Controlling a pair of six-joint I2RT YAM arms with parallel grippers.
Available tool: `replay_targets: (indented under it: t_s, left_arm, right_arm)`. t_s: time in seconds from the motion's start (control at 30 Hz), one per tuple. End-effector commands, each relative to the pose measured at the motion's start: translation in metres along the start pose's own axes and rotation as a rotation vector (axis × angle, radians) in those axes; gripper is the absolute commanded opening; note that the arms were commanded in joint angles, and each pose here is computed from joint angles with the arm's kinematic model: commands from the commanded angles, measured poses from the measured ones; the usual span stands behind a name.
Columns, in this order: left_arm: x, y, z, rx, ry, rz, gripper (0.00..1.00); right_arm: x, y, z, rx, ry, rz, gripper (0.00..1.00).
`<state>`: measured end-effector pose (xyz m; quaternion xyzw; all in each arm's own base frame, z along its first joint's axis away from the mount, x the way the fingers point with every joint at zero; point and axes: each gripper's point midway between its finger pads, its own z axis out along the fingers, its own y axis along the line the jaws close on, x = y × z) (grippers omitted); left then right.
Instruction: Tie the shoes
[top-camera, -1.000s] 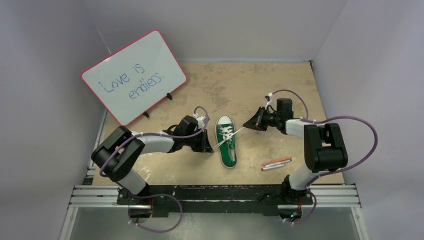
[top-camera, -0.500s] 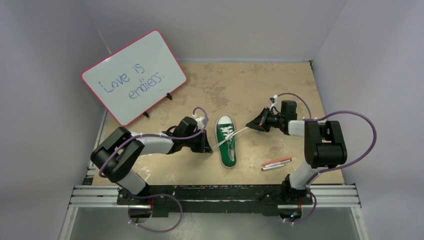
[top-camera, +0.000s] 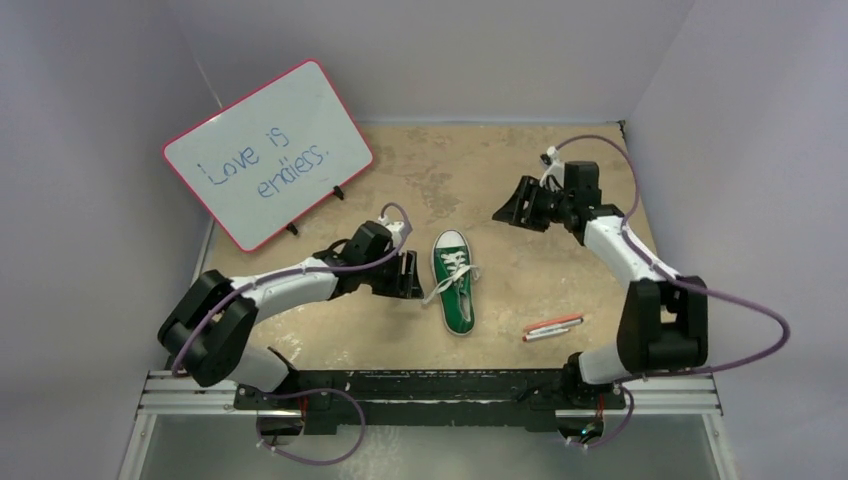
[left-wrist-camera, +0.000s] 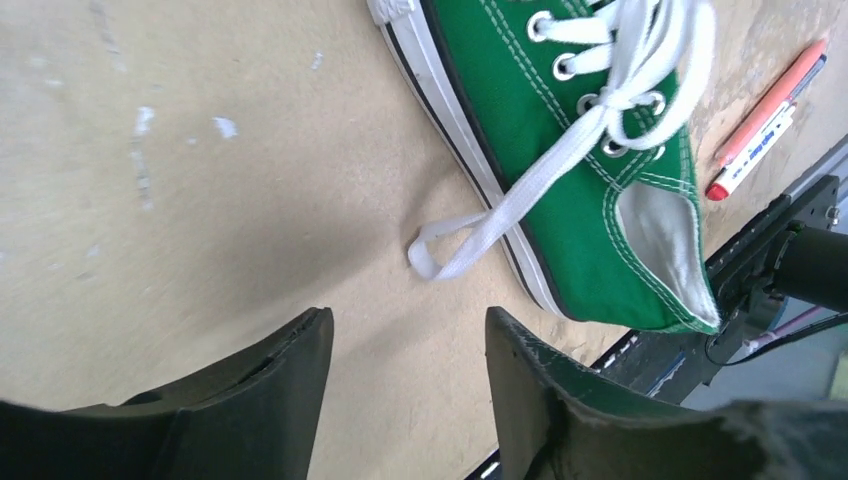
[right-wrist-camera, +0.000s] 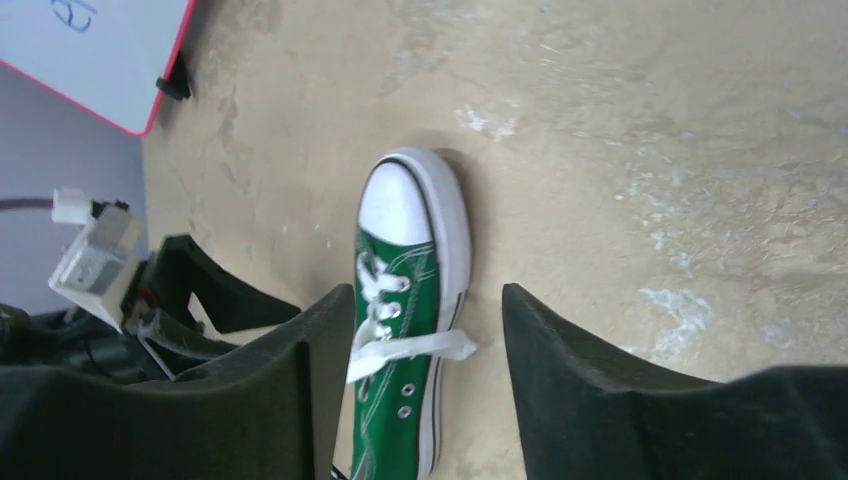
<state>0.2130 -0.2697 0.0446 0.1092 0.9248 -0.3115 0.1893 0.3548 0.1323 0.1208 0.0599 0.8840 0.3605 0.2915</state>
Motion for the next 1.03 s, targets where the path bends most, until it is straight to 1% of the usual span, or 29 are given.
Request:
replay_targets:
  t_s: [0.0, 0.03, 0.07, 0.1, 0.17, 0.2, 0.27, 0.33, 0.37, 0.47, 0.57, 0.63, 0.7, 0.73, 0.8, 0.93, 1.0]
  left_arm:
    - [-0.044, -0.009, -0.041, -0.062, -0.152, 0.075, 0.59]
    - [-0.054, -0.013, -0.054, -0.076, -0.194, 0.087, 0.62]
    - [-0.068, -0.019, -0.068, -0.088, -0.246, 0.102, 0.63]
    - [-0.082, -0.025, -0.085, -0.101, -0.304, 0.117, 0.64]
    - [-0.121, -0.045, -0.128, -0.120, -0.454, 0.158, 0.65]
    - [-0.150, -0.064, -0.160, -0.120, -0.557, 0.180, 0.66]
    - [-0.192, -0.091, -0.214, -0.136, -0.707, 0.210, 0.66]
    - [-0.229, -0.113, -0.257, -0.169, -0.806, 0.223, 0.65]
    - [-0.245, -0.126, -0.277, -0.174, -0.848, 0.236, 0.64]
    - [-0.275, -0.152, -0.333, -0.188, -0.958, 0.267, 0.63]
    - [-0.287, -0.164, -0.391, -0.204, -1.117, 0.259, 0.64]
    - [-0.288, -0.167, -0.425, -0.201, -1.225, 0.239, 0.65]
    - [-0.284, -0.168, -0.449, -0.190, -1.304, 0.228, 0.64]
    - [-0.281, -0.168, -0.458, -0.188, -1.329, 0.224, 0.62]
    - [-0.276, -0.163, -0.467, -0.209, -1.345, 0.218, 0.62]
    - [-0.269, -0.151, -0.466, -0.264, -1.314, 0.210, 0.61]
    - [-0.265, -0.147, -0.463, -0.266, -1.309, 0.198, 0.61]
  right_arm:
    - [0.002, 0.022, -0.055, 0.160, 0.018, -0.147, 0.62]
    - [-0.008, 0.030, -0.071, 0.186, -0.019, -0.178, 0.65]
    - [-0.014, 0.037, -0.087, 0.212, -0.048, -0.201, 0.85]
    - [-0.019, 0.046, -0.104, 0.231, -0.075, -0.220, 0.97]
    - [-0.031, 0.067, -0.137, 0.248, -0.142, -0.267, 0.99]
    - [-0.037, 0.080, -0.154, 0.244, -0.188, -0.286, 0.99]
    - [-0.044, 0.096, -0.190, 0.280, -0.263, -0.305, 0.99]
    - [-0.054, 0.112, -0.227, 0.323, -0.355, -0.354, 0.99]
    - [-0.056, 0.124, -0.245, 0.317, -0.397, -0.379, 0.99]
    - [-0.058, 0.149, -0.297, 0.333, -0.525, -0.402, 0.99]
    - [-0.055, 0.167, -0.342, 0.350, -0.631, -0.408, 0.99]
    - [-0.052, 0.179, -0.360, 0.327, -0.685, -0.398, 0.99]
    - [-0.049, 0.196, -0.374, 0.273, -0.723, -0.397, 0.99]
    - [-0.049, 0.202, -0.379, 0.249, -0.738, -0.398, 0.99]
    - [-0.049, 0.208, -0.382, 0.227, -0.755, -0.398, 0.99]
    - [-0.051, 0.207, -0.380, 0.230, -0.759, -0.403, 0.99]
    - [-0.048, 0.211, -0.376, 0.194, -0.744, -0.409, 0.99]
